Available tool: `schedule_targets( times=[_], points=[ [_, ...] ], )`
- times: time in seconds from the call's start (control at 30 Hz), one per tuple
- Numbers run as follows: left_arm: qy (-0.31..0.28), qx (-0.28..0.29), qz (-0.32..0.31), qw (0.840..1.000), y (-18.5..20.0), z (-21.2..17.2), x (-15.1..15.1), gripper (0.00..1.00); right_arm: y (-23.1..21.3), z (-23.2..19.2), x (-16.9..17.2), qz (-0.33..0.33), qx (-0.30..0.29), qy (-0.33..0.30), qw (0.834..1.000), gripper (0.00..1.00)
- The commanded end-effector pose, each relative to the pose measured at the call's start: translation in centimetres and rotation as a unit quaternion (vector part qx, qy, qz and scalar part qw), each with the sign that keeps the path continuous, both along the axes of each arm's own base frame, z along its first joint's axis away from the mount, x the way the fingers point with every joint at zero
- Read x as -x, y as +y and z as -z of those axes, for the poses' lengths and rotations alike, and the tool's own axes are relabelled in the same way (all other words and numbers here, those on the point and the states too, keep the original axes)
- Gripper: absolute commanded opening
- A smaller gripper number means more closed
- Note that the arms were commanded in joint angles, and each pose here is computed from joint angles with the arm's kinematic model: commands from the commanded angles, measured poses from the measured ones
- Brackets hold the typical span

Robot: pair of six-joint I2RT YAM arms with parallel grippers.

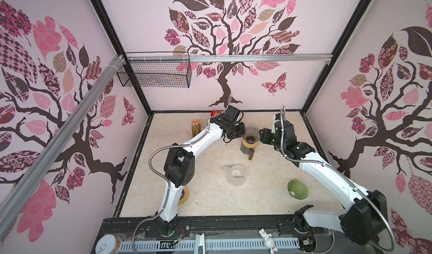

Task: Place the coffee filter in the dripper

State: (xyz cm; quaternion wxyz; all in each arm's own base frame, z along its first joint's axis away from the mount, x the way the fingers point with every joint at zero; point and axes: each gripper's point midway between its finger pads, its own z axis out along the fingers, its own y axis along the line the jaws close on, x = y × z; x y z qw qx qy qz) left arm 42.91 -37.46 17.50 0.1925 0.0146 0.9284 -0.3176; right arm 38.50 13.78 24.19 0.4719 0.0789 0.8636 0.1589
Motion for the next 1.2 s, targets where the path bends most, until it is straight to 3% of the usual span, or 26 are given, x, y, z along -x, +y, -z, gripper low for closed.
schedule_targets(
  times=[0.0,0.47,1.17],
  points=[
    [-0.017,0.01,0.006,1.0,-0.8,-1.8,-0.3,0.0,-0.7,-0.5,-1.6,0.016,0.033,-0.001,0.999,0.46],
    [-0.01,0.005,0.009,1.0,-1.0,-1.3,-0.3,0.0,-0.8,2.8,-3.8,-0.003,0.053,0.046,0.998,0.35],
    [-0.006,0.0,0.015,1.0,-1.1,-1.0,-0.2,0.0,-0.9,4.5,-5.4,0.004,0.069,0.067,0.995,0.19]
  ],
)
